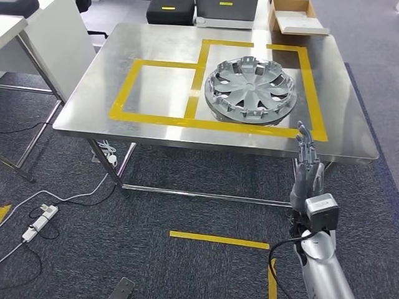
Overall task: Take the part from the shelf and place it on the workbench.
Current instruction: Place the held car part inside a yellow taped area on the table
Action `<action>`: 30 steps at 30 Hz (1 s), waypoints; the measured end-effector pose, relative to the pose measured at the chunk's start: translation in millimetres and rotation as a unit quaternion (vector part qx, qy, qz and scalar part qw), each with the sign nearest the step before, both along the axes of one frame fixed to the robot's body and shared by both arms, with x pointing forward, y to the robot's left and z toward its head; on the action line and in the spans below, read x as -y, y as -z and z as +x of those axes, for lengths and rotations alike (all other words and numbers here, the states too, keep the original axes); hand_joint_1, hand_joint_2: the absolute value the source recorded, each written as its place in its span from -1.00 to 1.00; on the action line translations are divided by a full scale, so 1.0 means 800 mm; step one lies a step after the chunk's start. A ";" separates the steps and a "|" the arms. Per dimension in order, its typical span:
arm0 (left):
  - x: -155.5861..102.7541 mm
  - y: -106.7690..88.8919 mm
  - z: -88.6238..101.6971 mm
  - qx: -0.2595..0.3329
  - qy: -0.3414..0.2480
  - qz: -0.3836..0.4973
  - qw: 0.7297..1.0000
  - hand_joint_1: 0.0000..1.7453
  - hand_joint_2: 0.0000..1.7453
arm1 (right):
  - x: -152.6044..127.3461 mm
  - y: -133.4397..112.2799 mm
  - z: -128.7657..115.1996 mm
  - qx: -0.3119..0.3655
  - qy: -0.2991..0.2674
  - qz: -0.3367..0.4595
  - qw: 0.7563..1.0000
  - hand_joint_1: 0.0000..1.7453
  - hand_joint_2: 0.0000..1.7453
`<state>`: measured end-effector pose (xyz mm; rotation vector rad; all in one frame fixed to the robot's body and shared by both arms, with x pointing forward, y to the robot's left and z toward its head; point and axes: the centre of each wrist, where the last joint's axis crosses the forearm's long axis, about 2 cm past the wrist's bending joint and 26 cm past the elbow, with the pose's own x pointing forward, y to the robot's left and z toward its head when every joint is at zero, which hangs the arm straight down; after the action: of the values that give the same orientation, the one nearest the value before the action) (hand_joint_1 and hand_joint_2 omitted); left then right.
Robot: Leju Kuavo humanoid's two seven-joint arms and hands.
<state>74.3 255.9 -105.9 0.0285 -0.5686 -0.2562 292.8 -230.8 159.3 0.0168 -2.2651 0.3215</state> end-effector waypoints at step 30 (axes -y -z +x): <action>0.015 0.005 -0.044 -0.011 -0.090 -0.019 0.996 -1.00 -1.00 | 0.078 0.209 -0.162 -0.297 0.173 0.164 0.925 -1.00 -1.00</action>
<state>39.1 243.8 -109.8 0.0391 -0.5447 -0.0705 162.8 -293.2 -7.6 -0.0994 -1.6504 -0.2320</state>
